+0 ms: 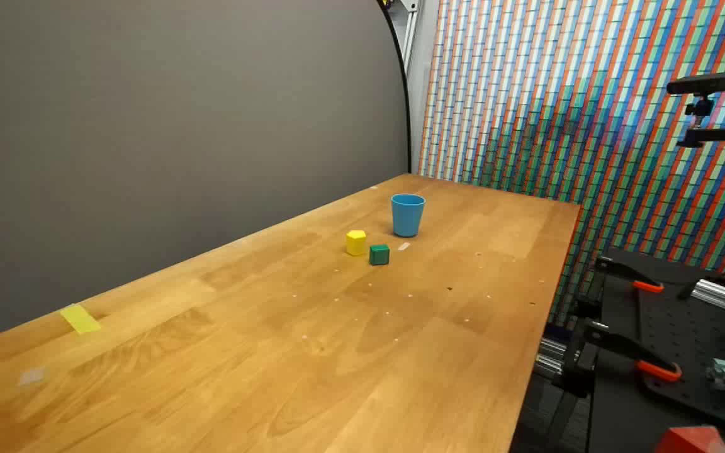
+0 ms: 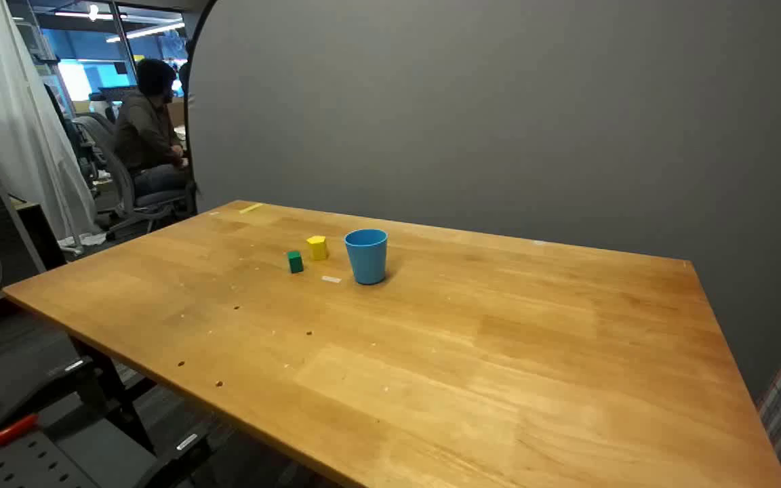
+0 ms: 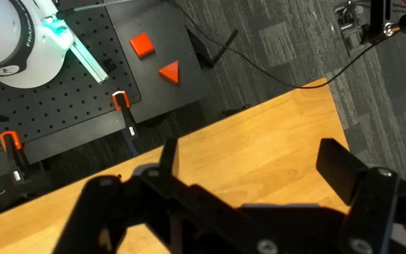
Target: Put the yellow block in the cup
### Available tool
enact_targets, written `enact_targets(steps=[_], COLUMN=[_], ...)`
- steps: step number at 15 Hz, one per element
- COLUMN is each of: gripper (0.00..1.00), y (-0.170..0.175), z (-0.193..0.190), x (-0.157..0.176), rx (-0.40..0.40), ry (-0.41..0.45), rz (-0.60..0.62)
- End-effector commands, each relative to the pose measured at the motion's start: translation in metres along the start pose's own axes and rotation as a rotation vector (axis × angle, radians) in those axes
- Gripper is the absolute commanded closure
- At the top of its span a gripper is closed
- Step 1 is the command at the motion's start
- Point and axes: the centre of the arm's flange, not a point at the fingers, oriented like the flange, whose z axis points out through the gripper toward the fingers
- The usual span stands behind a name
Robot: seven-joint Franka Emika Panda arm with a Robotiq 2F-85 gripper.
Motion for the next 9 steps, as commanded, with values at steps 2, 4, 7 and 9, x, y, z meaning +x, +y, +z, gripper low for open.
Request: enact_targets(steps=[2,4,7,9], gripper=[0.00,0.00,0.00,0.00], y=[-0.0013,-0.0019,-0.0019,-0.0019], z=[-0.0030,-0.0056,-0.0056,-0.0056], x=[-0.0009,-0.0023,-0.0023,-0.0023], rx=[0.004,0.007,0.007,0.007], ry=[0.006,0.012,0.012,0.012], rz=[-0.003,-0.006,-0.006,-0.006])
